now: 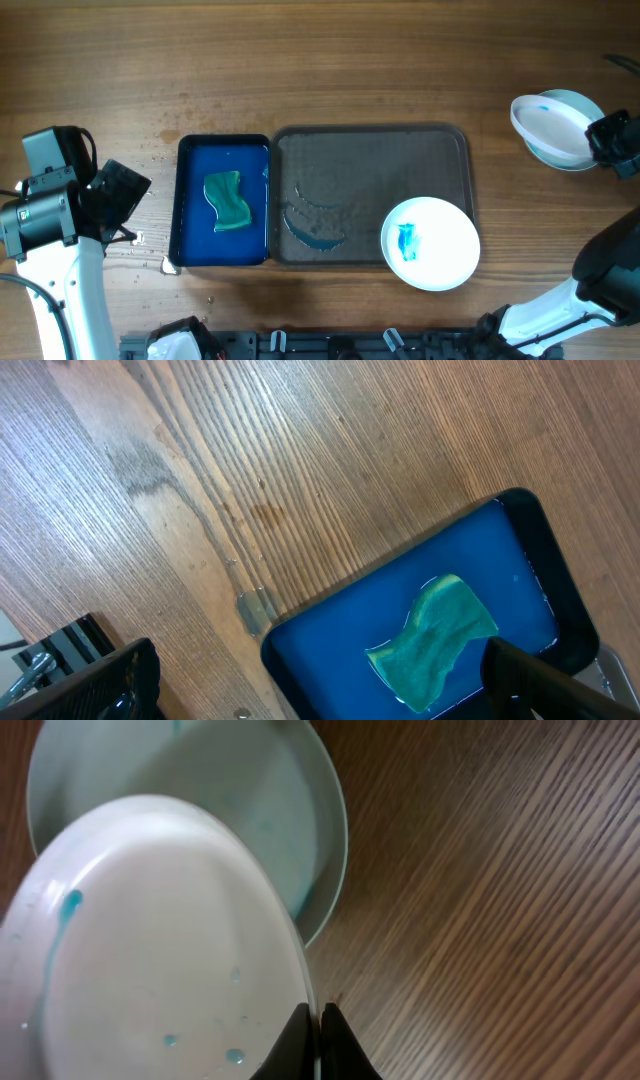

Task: Clean dirty plates on tray and stack at the side
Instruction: 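Carry the plate right and stack it on the cleaned plate, then release the stacked plate and raise the right gripper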

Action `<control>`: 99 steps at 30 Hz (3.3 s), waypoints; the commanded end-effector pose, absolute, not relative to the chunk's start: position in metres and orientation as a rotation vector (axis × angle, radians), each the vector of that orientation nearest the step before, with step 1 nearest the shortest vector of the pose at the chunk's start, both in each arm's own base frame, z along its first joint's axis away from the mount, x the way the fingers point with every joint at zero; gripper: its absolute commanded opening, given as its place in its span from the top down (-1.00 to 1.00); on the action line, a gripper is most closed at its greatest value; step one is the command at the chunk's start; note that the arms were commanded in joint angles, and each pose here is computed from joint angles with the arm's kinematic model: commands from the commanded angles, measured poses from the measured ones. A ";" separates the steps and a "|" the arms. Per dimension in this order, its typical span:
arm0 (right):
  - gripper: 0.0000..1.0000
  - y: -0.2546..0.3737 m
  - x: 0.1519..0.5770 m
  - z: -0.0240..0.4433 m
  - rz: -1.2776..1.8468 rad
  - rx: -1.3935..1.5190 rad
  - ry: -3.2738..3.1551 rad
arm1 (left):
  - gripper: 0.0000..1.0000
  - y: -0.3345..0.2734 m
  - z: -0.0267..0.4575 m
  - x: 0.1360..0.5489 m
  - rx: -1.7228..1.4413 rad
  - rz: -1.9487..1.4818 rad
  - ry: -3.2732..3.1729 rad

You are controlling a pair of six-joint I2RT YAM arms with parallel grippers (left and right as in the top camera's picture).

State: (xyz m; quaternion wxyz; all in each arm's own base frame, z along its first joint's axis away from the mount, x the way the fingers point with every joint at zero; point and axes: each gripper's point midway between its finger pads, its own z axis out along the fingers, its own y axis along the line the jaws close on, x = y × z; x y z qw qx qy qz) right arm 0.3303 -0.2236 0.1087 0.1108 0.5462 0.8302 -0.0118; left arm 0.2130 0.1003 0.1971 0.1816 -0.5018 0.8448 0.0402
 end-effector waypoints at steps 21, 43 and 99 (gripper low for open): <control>0.91 -0.264 0.302 0.071 -0.158 1.737 2.448 | -1.00 0.102 0.202 0.213 -1.403 0.109 2.380; 0.58 -0.242 0.343 0.069 0.138 1.522 2.496 | -1.00 0.101 0.202 0.212 -1.405 0.110 2.386; 0.91 -0.163 0.406 0.087 0.275 1.063 2.728 | -1.00 0.101 0.196 0.211 -1.418 0.120 2.415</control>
